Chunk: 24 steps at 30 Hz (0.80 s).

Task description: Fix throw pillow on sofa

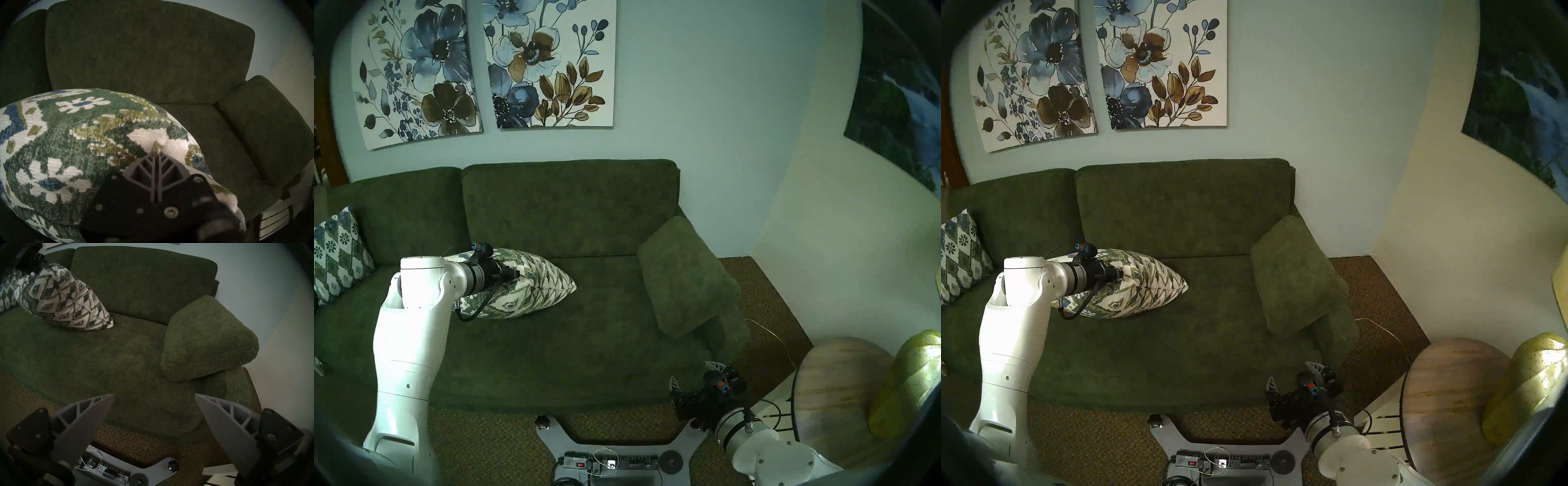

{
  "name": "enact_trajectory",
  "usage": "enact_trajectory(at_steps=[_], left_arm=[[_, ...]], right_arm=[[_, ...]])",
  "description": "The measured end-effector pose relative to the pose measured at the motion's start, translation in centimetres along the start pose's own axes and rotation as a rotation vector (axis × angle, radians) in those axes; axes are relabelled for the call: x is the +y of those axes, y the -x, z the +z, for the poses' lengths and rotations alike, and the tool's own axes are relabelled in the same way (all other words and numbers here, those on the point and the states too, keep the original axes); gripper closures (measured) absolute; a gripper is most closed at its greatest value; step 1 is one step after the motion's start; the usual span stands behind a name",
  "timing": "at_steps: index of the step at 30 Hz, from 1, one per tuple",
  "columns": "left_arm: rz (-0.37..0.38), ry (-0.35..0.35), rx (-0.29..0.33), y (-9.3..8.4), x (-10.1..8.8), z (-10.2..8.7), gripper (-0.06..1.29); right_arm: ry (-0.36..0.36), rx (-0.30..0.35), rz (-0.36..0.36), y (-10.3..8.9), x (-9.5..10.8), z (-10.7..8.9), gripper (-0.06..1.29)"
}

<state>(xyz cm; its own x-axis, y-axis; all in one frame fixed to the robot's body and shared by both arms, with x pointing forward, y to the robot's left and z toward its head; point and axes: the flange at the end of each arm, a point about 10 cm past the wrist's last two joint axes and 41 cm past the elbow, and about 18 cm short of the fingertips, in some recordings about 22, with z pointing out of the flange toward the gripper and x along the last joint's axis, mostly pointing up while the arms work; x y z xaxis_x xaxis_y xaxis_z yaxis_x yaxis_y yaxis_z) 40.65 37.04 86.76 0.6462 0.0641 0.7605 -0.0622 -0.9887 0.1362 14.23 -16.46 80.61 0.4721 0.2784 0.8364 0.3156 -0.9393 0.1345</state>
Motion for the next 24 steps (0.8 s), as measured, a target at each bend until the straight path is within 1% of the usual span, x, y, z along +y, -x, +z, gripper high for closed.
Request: enact_trajectory(at_steps=[10,21,22,23,24], left_arm=[[-0.001,-0.006,-0.021,0.53,-0.66,-0.11,1.25],[0.029,-0.004,-0.025,0.16,0.08,-0.12,1.25],[0.031,-0.004,-0.026,0.14,0.14,-0.12,1.17],[0.033,-0.004,-0.027,0.14,0.18,-0.12,0.94],[0.035,-0.004,-0.028,0.14,0.2,-0.11,0.81]], right_arm=[[0.0,0.0,0.0,-0.01,0.0,0.0,-0.01],[0.0,0.0,0.0,-0.01,0.0,0.0,-0.01],[0.0,0.0,0.0,-0.01,0.0,0.0,-0.01],[0.0,0.0,0.0,-0.01,0.0,0.0,-0.01],[0.0,0.0,0.0,-0.01,0.0,0.0,-0.01]])
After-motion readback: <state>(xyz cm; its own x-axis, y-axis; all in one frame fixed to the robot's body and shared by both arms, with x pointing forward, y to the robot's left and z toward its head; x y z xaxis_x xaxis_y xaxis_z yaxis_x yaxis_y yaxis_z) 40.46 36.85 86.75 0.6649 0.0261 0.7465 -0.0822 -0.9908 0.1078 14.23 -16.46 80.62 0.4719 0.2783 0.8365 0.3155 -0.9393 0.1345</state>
